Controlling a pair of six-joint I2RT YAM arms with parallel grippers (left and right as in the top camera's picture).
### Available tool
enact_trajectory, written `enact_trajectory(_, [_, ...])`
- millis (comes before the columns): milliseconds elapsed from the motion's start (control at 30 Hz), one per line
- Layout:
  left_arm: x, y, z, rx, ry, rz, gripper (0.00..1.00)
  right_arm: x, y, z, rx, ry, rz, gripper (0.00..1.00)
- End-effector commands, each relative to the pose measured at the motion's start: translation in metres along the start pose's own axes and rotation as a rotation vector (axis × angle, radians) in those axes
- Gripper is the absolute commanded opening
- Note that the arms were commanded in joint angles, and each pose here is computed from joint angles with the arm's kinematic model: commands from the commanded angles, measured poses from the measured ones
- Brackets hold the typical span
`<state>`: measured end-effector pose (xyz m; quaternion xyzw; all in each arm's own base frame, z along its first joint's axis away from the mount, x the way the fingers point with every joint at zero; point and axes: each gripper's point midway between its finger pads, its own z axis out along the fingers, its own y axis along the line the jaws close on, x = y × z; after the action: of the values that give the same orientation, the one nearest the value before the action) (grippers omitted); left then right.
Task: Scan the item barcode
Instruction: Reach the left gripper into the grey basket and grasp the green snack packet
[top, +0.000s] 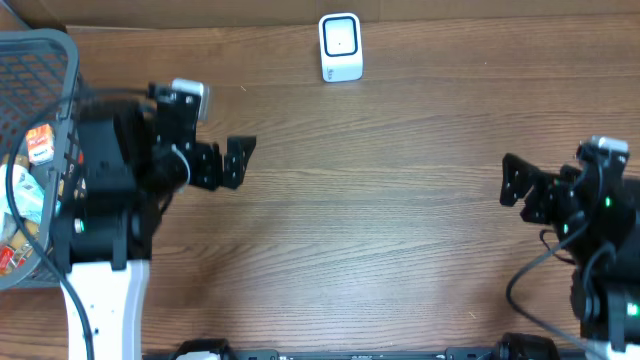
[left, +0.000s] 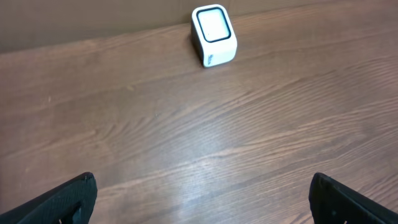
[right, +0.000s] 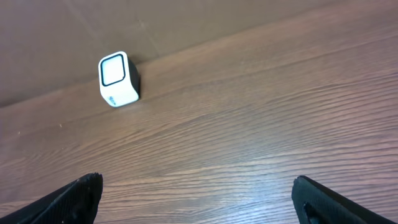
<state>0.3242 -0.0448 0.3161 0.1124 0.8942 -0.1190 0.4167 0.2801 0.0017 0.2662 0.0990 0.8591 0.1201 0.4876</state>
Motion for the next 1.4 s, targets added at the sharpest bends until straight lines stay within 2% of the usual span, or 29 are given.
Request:
enact_trajectory(0, [-0.018, -0.011, 0.001, 0.068, -0.01, 0.006, 1.0, -0.003, 0.019, 0.004, -0.103, 0.042, 0.028, 1.0])
enact_trajectory(133, [-0.017, -0.015, 0.009, 0.116, 0.007, -0.013, 1.0, 0.008, 0.037, 0.011, -0.224, 0.113, 0.044, 1.0])
enact_trajectory(233, [-0.032, -0.012, 0.008, 0.127, -0.042, -0.028, 1.0, 0.012, 0.038, 0.017, -0.234, 0.139, 0.052, 1.0])
enact_trajectory(367, [-0.061, 0.048, -0.02, -0.089, -0.093, -0.234, 1.0, 0.015, 0.035, 0.023, -0.229, 0.162, 0.058, 1.0])
enact_trajectory(433, [-0.068, 0.094, -0.048, -0.254, -0.101, -0.352, 1.0, 0.016, 0.035, 0.025, -0.227, 0.17, 0.061, 1.0])
enact_trajectory(467, [-0.07, 0.121, -0.066, -0.341, -0.114, -0.421, 1.0, 0.017, 0.034, 0.026, -0.225, 0.174, 0.063, 1.0])
enact_trajectory(600, [-0.063, 0.193, -0.117, -0.535, -0.17, -0.636, 1.0, 0.02, 0.033, 0.03, -0.222, 0.188, 0.068, 1.0])
enact_trajectory(700, [-0.037, 0.243, -0.15, -0.676, -0.207, -0.818, 1.0, 0.022, 0.032, 0.032, -0.218, 0.202, 0.073, 1.0])
enact_trajectory(767, [-0.005, 0.275, -0.165, -0.795, -0.21, -0.986, 1.0, 0.025, 0.031, 0.034, -0.215, 0.216, 0.079, 1.0])
enact_trajectory(867, [0.03, 0.301, -0.161, -0.852, -0.141, -1.061, 1.0, 0.03, 0.029, 0.037, -0.209, 0.241, 0.088, 1.0])
enact_trajectory(933, [0.055, 0.317, -0.15, -0.884, -0.06, -1.07, 1.0, 0.033, 0.028, 0.039, -0.204, 0.257, 0.094, 1.0])
enact_trajectory(1133, [0.102, 0.352, -0.105, -0.863, 0.076, -1.037, 1.0, 0.041, 0.023, 0.05, -0.194, 0.299, 0.11, 1.0])
enact_trajectory(1267, [0.137, 0.374, -0.072, -0.852, 0.165, -1.079, 1.0, 0.045, 0.021, 0.056, -0.188, 0.323, 0.119, 1.0])
enact_trajectory(1367, [0.163, 0.387, -0.059, -0.891, 0.236, -1.122, 0.96, 0.048, 0.02, 0.056, -0.185, 0.337, 0.125, 1.0])
